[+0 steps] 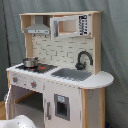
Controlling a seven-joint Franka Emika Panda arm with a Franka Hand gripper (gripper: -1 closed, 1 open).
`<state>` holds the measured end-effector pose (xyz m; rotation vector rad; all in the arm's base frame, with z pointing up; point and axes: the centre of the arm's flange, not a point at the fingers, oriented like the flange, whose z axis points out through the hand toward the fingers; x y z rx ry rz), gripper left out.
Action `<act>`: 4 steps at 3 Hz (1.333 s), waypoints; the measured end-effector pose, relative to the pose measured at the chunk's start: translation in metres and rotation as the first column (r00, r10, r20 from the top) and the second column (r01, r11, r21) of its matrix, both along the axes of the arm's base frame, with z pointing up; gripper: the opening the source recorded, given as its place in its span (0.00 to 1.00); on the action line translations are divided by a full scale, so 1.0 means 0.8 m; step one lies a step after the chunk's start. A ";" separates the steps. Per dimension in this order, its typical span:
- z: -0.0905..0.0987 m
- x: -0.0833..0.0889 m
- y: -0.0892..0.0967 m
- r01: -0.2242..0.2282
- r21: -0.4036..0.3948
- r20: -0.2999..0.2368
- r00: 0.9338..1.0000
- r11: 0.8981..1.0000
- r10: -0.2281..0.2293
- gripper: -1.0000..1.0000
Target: Play with the kitchen
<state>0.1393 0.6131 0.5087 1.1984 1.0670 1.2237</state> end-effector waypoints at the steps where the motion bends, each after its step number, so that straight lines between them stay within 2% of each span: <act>1: 0.020 0.003 -0.012 0.030 -0.050 -0.055 0.998 0.998 -0.033 1.00; 2: 0.030 0.005 -0.026 0.065 -0.082 -0.117 0.990 0.994 -0.075 1.00; 3: 0.038 0.011 -0.048 0.120 -0.111 -0.182 0.974 0.987 -0.139 1.00; 4: 0.042 0.018 -0.073 0.168 -0.133 -0.239 0.951 0.977 -0.196 1.00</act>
